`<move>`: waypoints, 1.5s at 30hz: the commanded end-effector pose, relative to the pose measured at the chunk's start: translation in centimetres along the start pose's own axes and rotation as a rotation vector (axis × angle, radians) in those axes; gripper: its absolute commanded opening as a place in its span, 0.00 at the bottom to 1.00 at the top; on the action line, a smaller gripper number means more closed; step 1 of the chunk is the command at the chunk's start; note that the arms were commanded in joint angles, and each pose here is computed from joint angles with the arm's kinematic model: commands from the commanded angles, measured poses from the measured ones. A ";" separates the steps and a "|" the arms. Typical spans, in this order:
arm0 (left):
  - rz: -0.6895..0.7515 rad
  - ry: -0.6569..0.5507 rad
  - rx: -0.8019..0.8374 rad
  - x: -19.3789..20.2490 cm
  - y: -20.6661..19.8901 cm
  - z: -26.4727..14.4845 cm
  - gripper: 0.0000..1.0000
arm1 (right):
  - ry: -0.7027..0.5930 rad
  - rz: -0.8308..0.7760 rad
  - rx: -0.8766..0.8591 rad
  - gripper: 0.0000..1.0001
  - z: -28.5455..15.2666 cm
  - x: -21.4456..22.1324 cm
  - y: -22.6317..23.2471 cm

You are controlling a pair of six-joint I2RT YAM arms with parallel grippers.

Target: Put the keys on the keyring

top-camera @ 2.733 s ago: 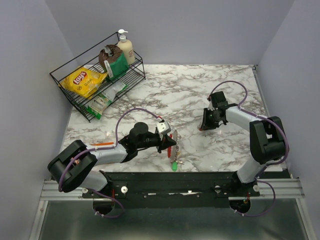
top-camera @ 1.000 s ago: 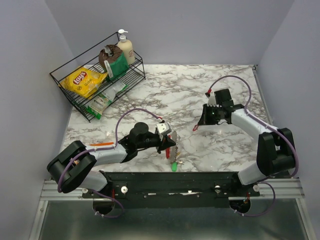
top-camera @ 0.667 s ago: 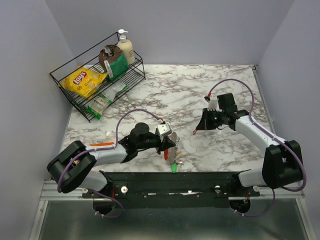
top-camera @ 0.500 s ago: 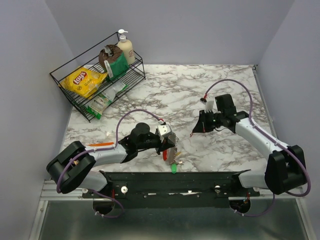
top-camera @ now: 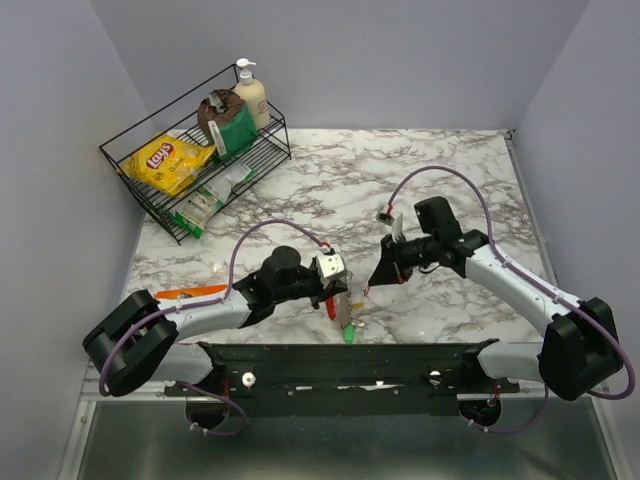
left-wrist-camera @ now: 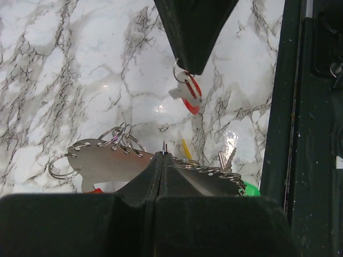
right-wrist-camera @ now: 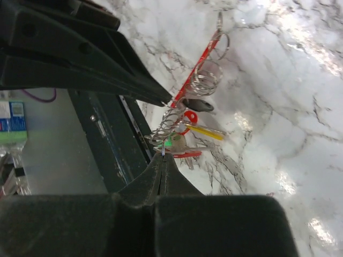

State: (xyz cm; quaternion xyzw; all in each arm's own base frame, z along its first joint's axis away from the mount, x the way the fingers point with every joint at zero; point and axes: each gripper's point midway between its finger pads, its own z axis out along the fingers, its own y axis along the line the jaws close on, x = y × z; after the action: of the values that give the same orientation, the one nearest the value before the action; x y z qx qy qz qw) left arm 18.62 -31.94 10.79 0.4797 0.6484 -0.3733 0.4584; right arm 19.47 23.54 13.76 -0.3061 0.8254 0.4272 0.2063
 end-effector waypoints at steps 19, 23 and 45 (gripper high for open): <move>0.140 0.015 -0.037 -2.2 0.1 -0.4 0.00 | 0.068 -0.092 -0.157 0.01 2.9 0.0 2.3; 0.145 0.009 -0.038 -2.3 -0.1 -0.4 0.00 | 0.054 -0.065 -0.184 0.01 3.3 0.0 2.6; 0.158 -0.015 -0.043 -2.8 -0.8 -0.9 0.00 | 0.057 -0.086 -0.152 0.01 3.9 0.4 2.0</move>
State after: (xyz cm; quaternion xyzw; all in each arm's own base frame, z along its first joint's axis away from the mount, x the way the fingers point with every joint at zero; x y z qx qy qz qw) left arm 17.75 -31.97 12.10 0.5233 0.6278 -0.3278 0.4739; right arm 18.21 27.52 12.42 -0.3579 0.7879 0.4746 0.1609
